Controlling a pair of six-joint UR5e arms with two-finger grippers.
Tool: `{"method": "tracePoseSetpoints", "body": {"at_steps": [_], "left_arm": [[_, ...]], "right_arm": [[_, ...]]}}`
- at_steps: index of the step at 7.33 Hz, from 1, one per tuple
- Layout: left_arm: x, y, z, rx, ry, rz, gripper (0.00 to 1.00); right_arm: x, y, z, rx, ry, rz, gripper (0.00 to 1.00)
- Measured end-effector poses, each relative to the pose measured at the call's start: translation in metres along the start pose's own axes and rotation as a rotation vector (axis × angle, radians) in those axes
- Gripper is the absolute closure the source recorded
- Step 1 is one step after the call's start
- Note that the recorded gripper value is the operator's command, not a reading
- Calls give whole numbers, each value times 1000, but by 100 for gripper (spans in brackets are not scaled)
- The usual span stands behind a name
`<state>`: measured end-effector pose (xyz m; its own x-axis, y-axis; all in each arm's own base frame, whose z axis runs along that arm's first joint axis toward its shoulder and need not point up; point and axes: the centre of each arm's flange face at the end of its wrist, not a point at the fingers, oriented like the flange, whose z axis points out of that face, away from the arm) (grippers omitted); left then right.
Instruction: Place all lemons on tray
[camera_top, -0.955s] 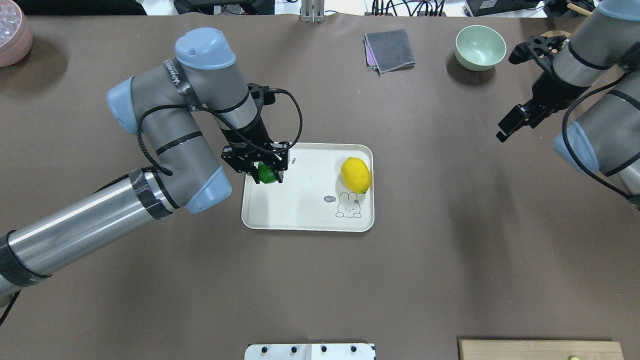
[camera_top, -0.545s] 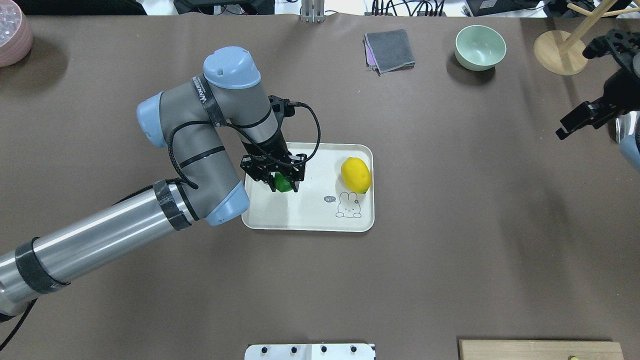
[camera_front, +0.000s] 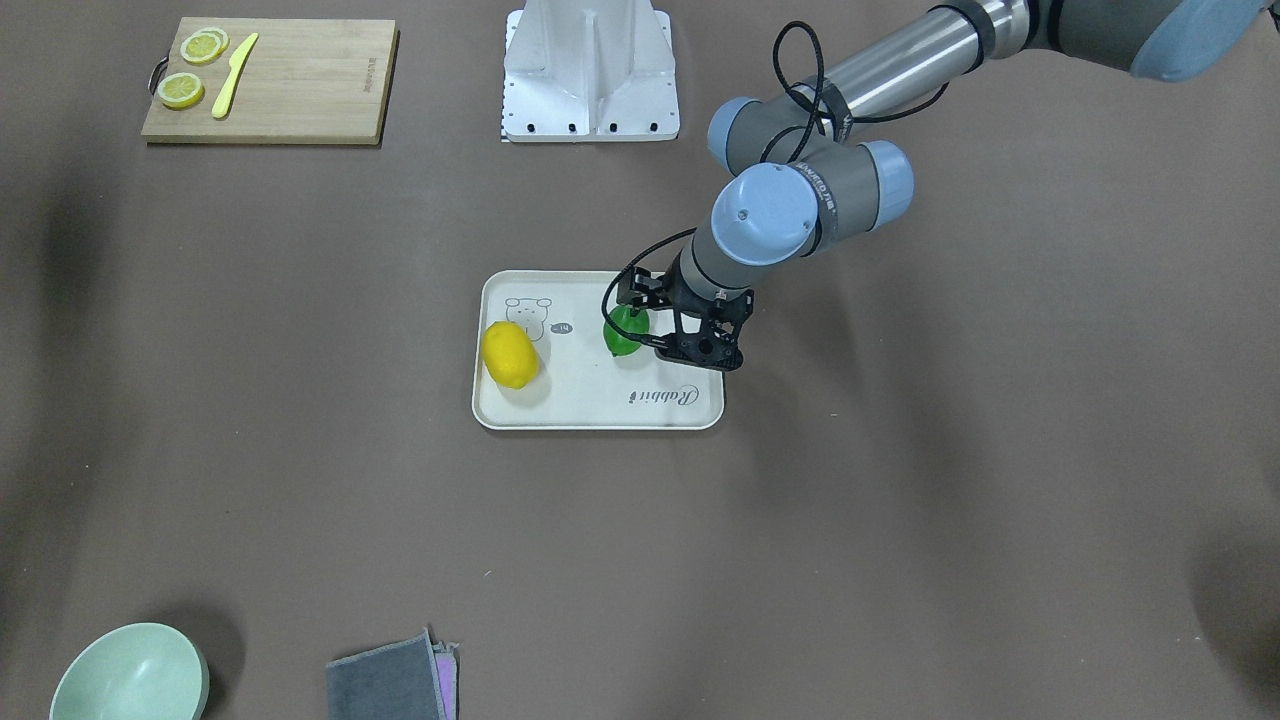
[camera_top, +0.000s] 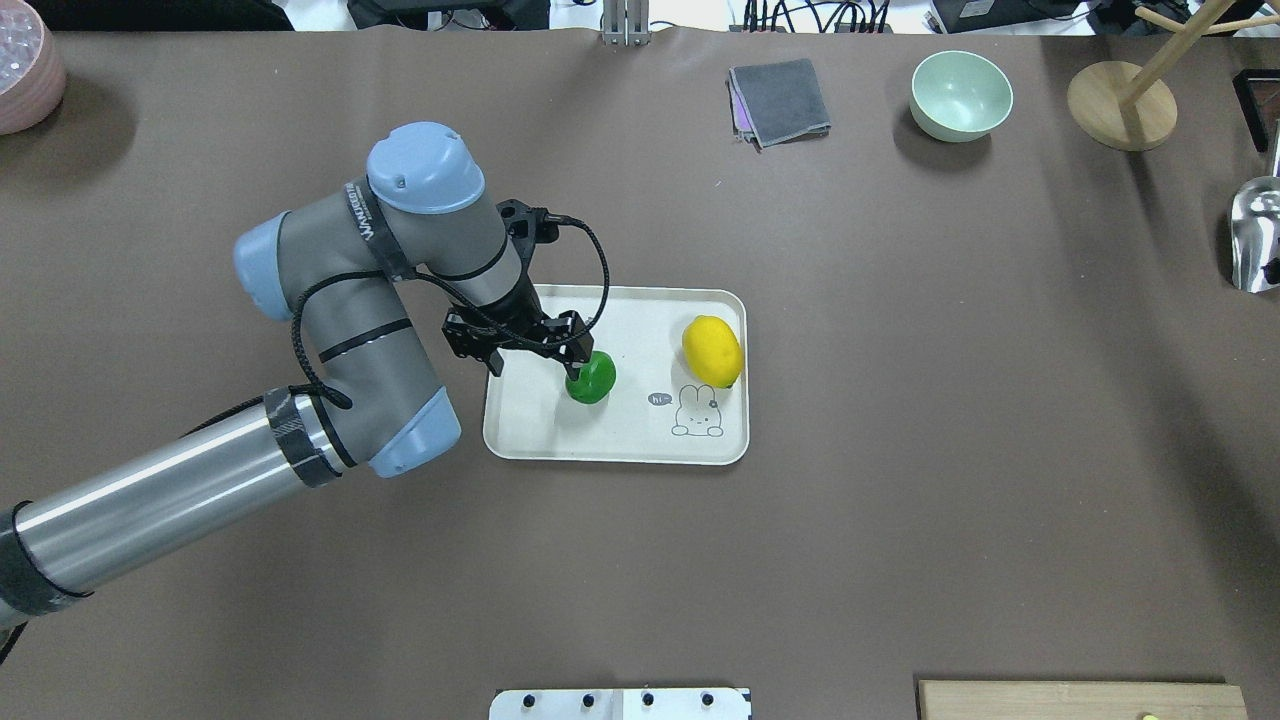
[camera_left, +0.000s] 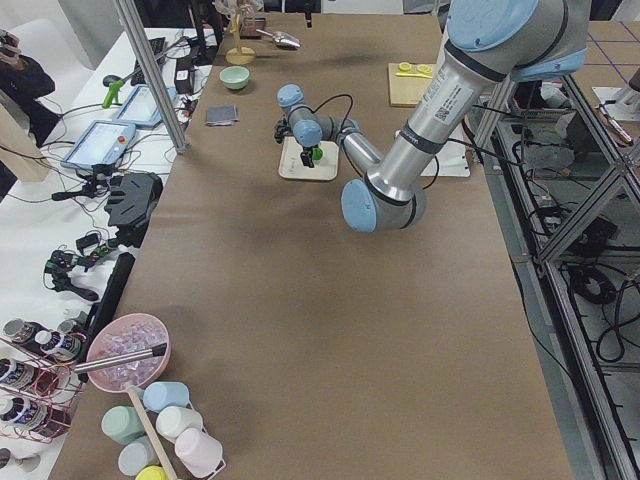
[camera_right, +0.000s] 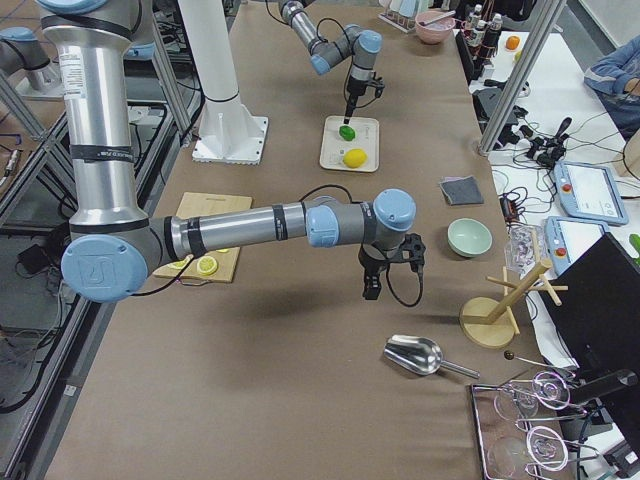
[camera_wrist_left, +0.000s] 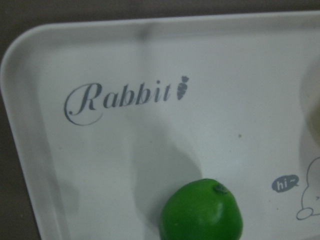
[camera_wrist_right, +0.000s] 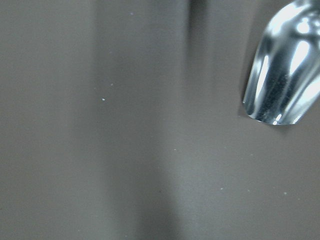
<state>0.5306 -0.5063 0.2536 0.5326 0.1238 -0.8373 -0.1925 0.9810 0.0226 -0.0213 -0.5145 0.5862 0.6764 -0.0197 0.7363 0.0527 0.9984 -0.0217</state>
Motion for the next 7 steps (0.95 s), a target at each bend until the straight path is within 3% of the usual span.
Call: {"method": "tracePoseSetpoints", "body": {"at_steps": [2,4,5,7], "left_arm": [[-73,-24,-73,103,-63,15,2],[-135,-34,-160,168,-250,116,2],[-170,-28,-195,185,-362,112,2],[-295,0,-228,162,-505,-28,2]], "right_arm": [[51,8,-9,22,29,40,0],[81,13,-25,54,57,58,0],[88,15,-31,67,63,73,0],[95,17,-34,71,64,93,0]]}}
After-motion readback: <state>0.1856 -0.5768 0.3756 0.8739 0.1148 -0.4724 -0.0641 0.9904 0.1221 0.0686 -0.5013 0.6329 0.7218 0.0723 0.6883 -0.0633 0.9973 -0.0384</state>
